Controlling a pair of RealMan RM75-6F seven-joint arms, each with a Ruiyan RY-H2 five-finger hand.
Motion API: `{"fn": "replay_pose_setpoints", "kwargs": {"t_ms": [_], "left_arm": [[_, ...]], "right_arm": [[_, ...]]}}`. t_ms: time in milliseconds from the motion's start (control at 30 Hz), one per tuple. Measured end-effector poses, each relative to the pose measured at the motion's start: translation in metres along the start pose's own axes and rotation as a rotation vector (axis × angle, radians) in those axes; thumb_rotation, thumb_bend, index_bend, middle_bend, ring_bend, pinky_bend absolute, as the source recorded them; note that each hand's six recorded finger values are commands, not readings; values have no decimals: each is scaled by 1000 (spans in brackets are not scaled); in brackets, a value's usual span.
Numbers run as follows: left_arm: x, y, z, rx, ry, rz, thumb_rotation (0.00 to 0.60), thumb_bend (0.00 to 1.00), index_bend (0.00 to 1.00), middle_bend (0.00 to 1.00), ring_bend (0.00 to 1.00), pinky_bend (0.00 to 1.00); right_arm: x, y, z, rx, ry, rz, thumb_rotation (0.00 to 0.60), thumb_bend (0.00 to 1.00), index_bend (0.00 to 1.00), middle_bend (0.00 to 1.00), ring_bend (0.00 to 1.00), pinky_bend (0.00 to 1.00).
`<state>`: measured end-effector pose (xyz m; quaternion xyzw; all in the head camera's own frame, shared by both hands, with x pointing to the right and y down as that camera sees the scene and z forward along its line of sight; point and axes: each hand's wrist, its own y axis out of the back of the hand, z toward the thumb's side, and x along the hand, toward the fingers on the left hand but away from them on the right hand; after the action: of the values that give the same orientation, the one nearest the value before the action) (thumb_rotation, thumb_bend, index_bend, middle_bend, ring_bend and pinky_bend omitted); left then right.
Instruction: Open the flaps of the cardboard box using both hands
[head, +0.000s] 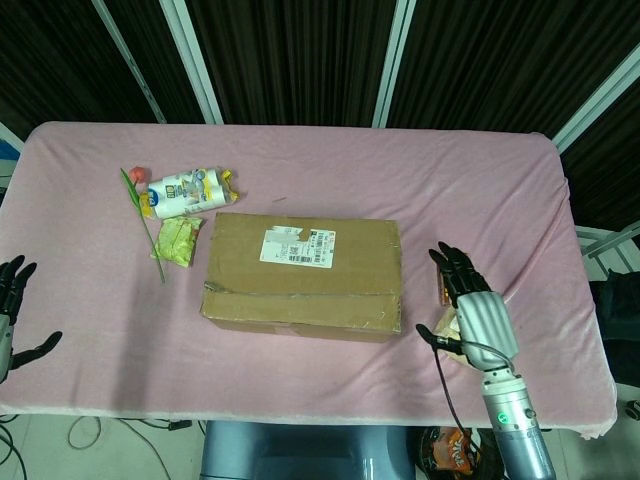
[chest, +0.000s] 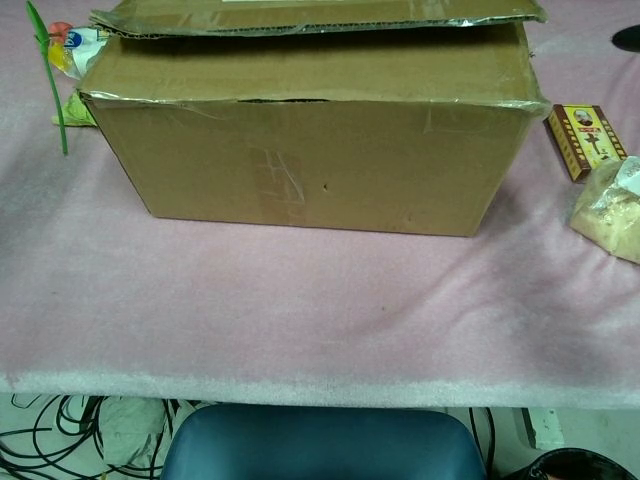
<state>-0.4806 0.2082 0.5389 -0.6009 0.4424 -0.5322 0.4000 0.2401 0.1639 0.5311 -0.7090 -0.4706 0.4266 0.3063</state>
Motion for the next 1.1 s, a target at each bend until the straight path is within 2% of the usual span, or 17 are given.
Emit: {"fn": "replay_pose_setpoints", "kwargs": {"t_ms": [200,533,800,1100], "left_arm": [[1,4,1,-2,-2,14,600,118,0,0,0,18],[3,4,-4,-15,19,14,600,118,0,0,0,18],[3,3,-4,-26,22,7,600,118,0,0,0,18],[3,2,-5,-38,28,-1,600,118,0,0,0,18]], "right_arm": [[-16,-19,22,-17,1,39,600,234,0,0,0,232],[-38,-47,33,27,3,67,600,234,0,0,0,232],[-60,-56,40,104,43,17,600,235,0,0,0,232],[-85,-48,60,119,85,-65,600,235,0,0,0,232]]}}
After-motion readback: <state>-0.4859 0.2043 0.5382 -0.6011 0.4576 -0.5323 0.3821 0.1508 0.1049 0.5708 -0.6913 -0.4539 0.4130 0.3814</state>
